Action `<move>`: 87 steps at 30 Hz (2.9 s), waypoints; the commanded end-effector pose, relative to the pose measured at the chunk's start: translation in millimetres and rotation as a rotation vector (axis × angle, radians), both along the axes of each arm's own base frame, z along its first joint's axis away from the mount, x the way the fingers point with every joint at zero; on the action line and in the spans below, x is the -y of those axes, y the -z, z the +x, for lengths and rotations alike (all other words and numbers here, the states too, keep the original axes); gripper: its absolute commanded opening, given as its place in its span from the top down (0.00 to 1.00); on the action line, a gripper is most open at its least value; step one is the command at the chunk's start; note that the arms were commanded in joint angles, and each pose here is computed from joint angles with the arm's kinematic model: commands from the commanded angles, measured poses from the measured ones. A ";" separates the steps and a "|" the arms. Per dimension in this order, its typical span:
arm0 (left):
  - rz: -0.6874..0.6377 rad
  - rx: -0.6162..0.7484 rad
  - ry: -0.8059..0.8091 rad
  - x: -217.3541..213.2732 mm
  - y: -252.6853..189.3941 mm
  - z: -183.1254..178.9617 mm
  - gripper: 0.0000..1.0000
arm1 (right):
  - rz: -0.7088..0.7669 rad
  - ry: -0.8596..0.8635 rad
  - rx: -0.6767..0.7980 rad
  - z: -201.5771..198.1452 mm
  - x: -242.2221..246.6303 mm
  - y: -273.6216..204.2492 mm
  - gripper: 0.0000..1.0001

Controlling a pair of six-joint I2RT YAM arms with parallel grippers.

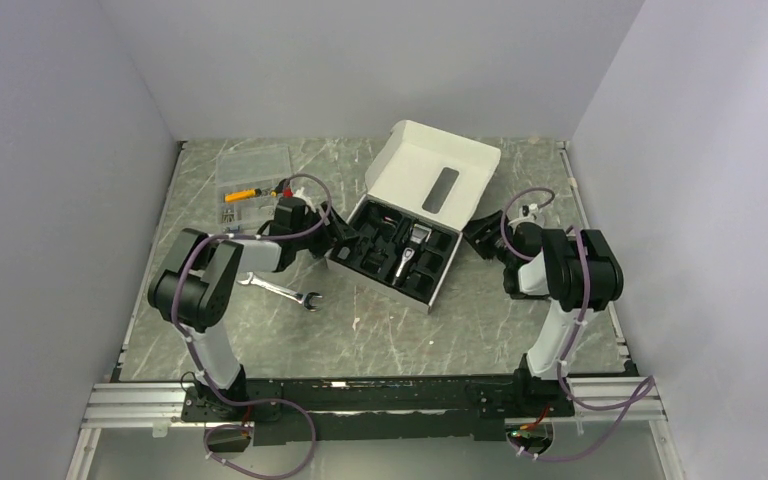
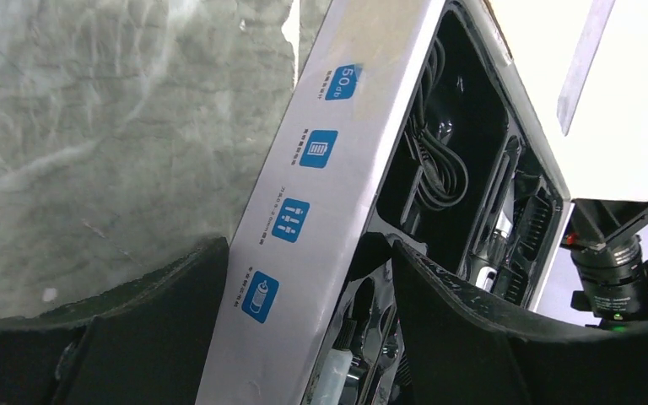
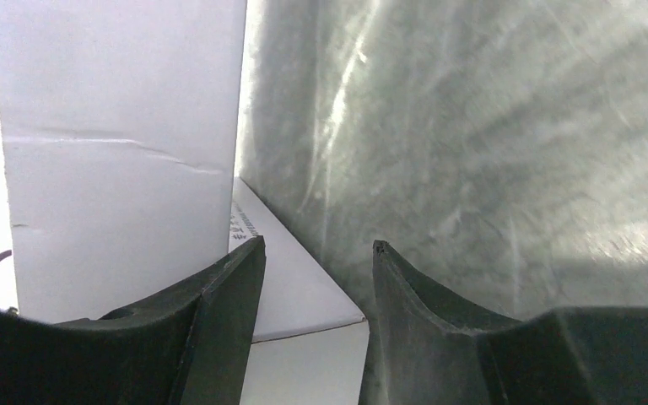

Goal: Sort the hair-cutting tools
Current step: Adjust the storage box at the center of the board, then close the storage box at the center of the board.

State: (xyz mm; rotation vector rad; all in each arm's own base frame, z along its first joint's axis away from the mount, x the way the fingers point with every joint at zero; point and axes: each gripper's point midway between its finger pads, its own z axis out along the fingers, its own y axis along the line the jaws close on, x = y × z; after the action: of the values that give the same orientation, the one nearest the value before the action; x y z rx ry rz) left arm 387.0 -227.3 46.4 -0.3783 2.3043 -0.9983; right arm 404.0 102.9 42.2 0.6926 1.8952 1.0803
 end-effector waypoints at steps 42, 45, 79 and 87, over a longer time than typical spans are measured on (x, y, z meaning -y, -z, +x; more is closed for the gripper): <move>0.230 -0.184 0.027 -10.8 51.2 -91.2 0.24 | -0.196 0.132 -0.004 -25.6 51.8 -14.6 0.30; 0.235 -0.187 0.025 -13.3 51.5 -94.1 0.24 | -0.142 0.183 0.010 -25.2 58.1 -22.6 0.22; 0.233 -0.196 0.054 -7.6 52.9 -101.4 0.25 | 0.184 -0.008 0.177 36.6 25.4 -70.5 0.00; 0.230 -0.199 0.064 -4.5 55.9 -103.9 0.25 | 0.184 -0.164 0.344 47.7 4.3 -114.3 0.00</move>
State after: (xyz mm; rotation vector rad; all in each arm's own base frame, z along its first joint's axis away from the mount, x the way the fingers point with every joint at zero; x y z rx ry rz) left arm 328.8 -240.6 42.7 -0.3407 2.3621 -0.8930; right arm 448.7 83.9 104.7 0.6698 1.7072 1.3259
